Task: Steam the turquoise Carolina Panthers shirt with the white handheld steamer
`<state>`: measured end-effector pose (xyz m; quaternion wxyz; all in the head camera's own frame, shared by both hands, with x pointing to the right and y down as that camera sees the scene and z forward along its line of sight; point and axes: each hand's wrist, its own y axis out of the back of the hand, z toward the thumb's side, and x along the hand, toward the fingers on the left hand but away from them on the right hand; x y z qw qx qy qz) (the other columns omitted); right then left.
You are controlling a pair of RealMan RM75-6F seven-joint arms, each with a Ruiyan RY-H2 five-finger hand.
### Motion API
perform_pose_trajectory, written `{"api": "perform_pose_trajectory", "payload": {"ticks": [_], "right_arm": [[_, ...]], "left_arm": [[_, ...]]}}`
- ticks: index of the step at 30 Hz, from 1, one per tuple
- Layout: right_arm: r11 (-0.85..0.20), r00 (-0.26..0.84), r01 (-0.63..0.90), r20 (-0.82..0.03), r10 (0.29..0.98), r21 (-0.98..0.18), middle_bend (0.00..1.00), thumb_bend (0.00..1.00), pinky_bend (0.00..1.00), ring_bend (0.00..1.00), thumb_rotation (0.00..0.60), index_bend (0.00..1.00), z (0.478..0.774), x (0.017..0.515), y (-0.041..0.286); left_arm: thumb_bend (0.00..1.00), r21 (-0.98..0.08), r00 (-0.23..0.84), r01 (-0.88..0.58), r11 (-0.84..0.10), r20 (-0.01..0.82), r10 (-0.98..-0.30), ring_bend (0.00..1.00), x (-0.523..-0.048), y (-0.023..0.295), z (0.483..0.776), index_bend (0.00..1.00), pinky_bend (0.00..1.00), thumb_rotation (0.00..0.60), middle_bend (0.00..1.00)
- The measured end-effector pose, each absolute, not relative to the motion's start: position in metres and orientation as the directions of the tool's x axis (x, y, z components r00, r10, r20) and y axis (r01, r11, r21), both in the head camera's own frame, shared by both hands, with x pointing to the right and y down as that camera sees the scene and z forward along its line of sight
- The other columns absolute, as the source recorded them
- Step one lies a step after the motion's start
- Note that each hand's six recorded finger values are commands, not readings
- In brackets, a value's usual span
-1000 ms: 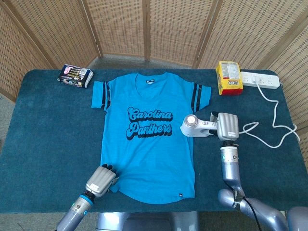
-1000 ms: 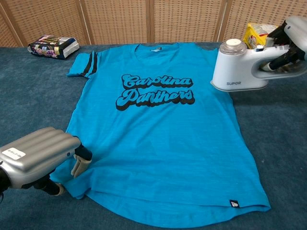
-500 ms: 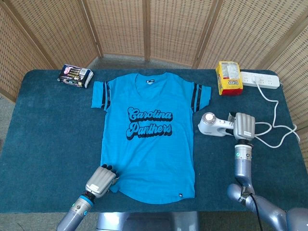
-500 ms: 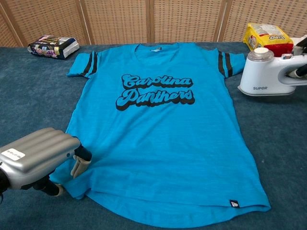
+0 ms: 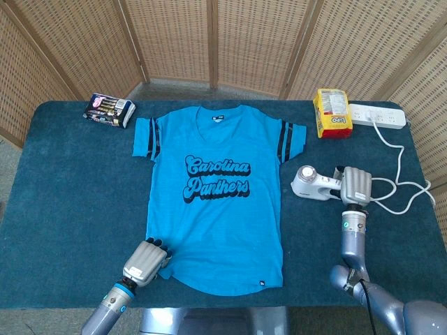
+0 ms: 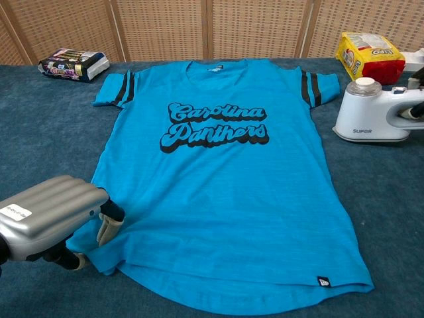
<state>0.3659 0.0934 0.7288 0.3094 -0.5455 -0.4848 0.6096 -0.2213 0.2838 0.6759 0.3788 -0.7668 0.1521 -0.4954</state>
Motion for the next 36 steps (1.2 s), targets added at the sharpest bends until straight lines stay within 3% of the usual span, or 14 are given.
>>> {"api": "perform_pose_trajectory", "payload": {"ticks": [14, 24, 28, 36], "right_arm": [[-0.395, -0.182, 0.126, -0.413, 0.893, -0.91, 0.4, 0.25, 0.31, 0.35, 0.6, 0.4, 0.731, 0.371, 0.1], [-0.388, -0.161, 0.098, -0.399, 0.903, -0.917, 0.31, 0.23, 0.18, 0.23, 0.599, 0.24, 0.727, 0.374, 0.103], [-0.389, -0.149, 0.082, -0.397, 0.905, -0.918, 0.27, 0.2, 0.14, 0.2, 0.55, 0.18, 0.725, 0.376, 0.105], [-0.399, -0.146, 0.069, -0.405, 0.903, -0.914, 0.22, 0.19, 0.11, 0.16, 0.519, 0.11, 0.72, 0.38, 0.111]], "left_arm": [[0.31, -0.733, 0.468, 0.141, -0.666, 0.642, -0.607, 0.39, -0.219, 0.285, 0.676, 0.63, 0.39, 0.596, 0.56], [0.31, -0.735, 0.47, 0.14, -0.664, 0.639, -0.608, 0.39, -0.218, 0.285, 0.675, 0.63, 0.39, 0.598, 0.56], [0.31, -0.736, 0.471, 0.14, -0.662, 0.638, -0.609, 0.39, -0.218, 0.285, 0.674, 0.63, 0.39, 0.599, 0.56], [0.31, -0.737, 0.473, 0.139, -0.661, 0.636, -0.61, 0.39, -0.217, 0.286, 0.673, 0.63, 0.39, 0.598, 0.56]]}}
